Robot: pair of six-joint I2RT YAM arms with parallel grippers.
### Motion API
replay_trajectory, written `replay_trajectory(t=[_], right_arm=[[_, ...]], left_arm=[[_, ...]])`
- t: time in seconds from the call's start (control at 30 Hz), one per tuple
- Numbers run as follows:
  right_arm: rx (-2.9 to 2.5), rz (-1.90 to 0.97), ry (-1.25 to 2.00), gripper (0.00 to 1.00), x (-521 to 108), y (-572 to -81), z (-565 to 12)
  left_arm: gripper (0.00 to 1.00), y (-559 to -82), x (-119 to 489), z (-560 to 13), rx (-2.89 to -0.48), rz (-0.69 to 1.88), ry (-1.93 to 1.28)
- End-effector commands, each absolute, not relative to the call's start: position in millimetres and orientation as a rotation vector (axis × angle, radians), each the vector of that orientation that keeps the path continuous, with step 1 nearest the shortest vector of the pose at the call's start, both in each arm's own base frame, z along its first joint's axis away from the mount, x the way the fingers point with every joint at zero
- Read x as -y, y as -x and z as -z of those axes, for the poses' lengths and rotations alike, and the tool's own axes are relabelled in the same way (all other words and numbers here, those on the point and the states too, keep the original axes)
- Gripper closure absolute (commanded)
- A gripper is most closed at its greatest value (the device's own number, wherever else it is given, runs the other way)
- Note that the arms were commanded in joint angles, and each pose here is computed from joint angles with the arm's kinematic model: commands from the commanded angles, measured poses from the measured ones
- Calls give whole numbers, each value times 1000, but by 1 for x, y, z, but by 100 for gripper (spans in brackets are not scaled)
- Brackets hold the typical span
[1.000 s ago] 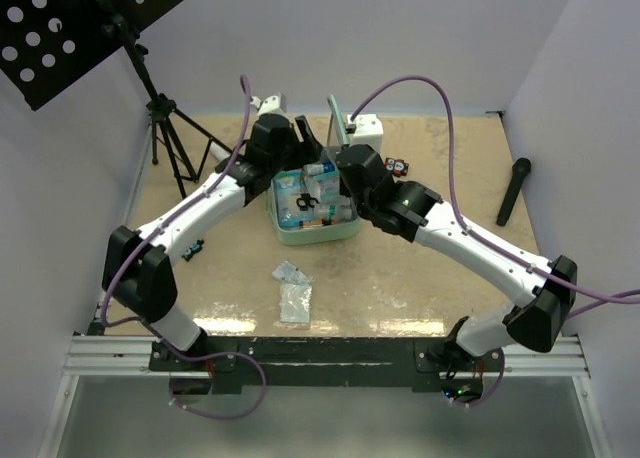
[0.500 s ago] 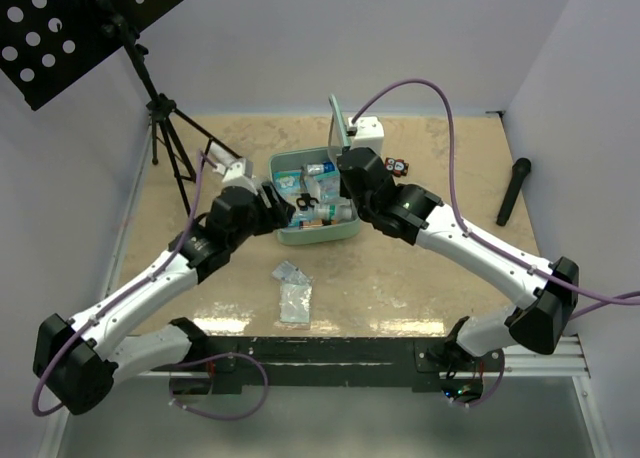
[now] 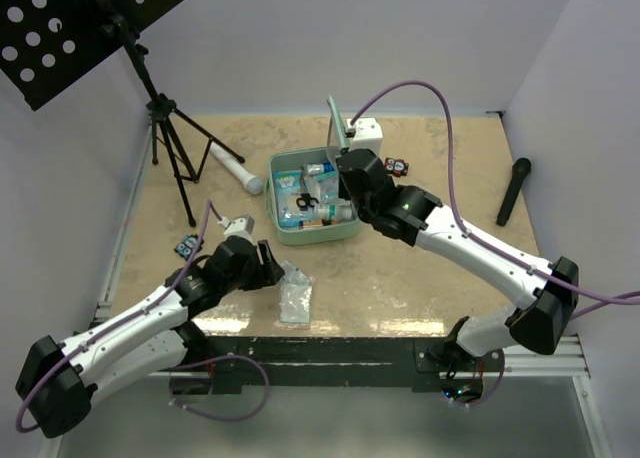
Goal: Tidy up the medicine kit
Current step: Pick up the medical item at the center of the board.
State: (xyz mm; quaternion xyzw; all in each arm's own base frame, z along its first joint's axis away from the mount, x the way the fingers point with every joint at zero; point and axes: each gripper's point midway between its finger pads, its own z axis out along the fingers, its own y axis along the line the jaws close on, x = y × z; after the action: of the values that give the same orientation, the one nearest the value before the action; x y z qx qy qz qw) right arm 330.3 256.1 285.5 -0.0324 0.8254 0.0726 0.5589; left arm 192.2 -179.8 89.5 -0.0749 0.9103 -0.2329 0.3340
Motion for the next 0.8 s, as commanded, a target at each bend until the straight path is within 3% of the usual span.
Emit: replay_trajectory(t=[0.0,0.3,0.77], right_arm=[[-1966,-178,84,100,-251,-323,-281],[-1966,-181,84,100,-251,-323,-280],[-1960,-192,102,100,-253,-322,-279]], left_arm=[[36,-171,181,-79,-2417,702,214],[42,-144,196,-70,-2440,903,107],[46,-138,194,-37,-2517,859,106]])
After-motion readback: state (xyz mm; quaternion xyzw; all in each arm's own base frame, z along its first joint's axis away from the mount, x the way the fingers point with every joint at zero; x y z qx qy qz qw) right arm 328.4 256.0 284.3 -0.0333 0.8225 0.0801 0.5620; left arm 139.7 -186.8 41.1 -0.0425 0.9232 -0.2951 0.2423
